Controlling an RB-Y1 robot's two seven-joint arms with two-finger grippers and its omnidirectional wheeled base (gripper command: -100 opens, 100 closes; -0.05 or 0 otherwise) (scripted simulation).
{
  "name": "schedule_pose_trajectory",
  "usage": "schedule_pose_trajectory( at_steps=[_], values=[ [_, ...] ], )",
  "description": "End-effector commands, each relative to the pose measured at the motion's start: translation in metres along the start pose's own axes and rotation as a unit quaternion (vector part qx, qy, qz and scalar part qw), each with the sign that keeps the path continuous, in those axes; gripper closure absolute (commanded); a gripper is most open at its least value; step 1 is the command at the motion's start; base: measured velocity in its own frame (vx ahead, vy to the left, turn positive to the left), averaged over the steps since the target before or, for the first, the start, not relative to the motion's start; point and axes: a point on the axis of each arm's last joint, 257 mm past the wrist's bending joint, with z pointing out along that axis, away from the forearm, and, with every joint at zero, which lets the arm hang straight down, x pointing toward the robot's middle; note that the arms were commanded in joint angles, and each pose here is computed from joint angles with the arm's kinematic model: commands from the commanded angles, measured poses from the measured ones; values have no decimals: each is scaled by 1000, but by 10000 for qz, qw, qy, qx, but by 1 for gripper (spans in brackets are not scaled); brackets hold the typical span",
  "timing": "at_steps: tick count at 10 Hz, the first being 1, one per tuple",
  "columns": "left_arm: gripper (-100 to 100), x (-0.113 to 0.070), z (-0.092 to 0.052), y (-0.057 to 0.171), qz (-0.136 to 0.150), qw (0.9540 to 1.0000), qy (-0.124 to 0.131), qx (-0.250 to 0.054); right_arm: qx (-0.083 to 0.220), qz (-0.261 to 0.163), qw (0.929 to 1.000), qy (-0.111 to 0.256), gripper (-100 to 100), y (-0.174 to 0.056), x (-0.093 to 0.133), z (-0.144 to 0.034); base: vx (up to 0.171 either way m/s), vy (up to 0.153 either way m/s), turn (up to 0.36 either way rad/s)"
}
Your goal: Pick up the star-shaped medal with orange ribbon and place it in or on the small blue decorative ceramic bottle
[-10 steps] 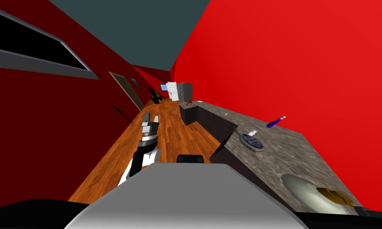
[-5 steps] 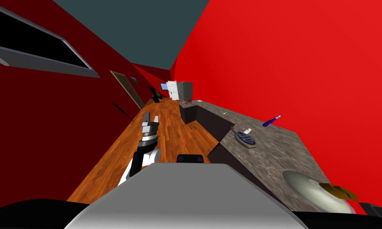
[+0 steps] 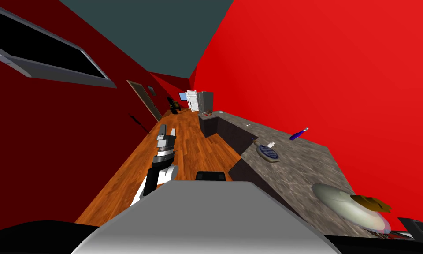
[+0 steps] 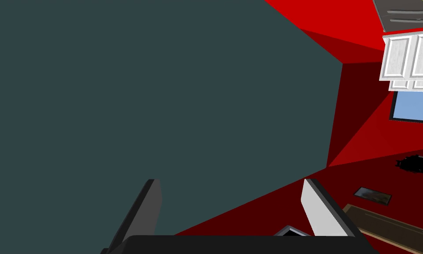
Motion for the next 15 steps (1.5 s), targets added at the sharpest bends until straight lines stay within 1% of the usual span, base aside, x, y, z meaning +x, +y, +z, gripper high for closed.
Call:
schedule_pose_trajectory(
  at_steps=[1, 6, 7, 10, 11, 12, 14, 15],
  values=[
    [0, 0, 0, 0, 0, 10000, 0, 0, 10, 64, 9999, -124, 100, -5, -12, -15, -78, -116, 71],
    [0, 0, 0, 0, 0, 10000, 0, 0, -9, 195, 9985, -503, 100, -14, -44, -59, -44, -88, 60],
    [0, 0, 0, 0, 0, 10000, 0, 0, -9, 195, 9985, -503, 100, -14, -44, -59, -16, -56, 31],
    [0, 0, 0, 0, 0, 10000, 0, 0, -54, 249, 9974, -677, 100, -15, -60, -79, -3, -44, 31],
    [0, 0, 0, 0, 0, 10000, 0, 0, -86, 284, 9965, -782, 100, -15, -69, -88, 21, -57, 42],
    [0, 0, 0, 0, 0, 10000, 0, 0, -86, 284, 9965, -782, 100, -15, -69, -88, 20, -47, 30],
    [0, 0, 0, 0, 0, 10000, 0, -1, -136, 363, 9941, -1015, 100, -16, -87, -103, 59, -28, 31],
    [0, 0, 0, 0, 0, 10000, 0, -1, -154, 348, 9948, -950, 100, -15, -84, -102, 73, -12, 43]
  ],
)
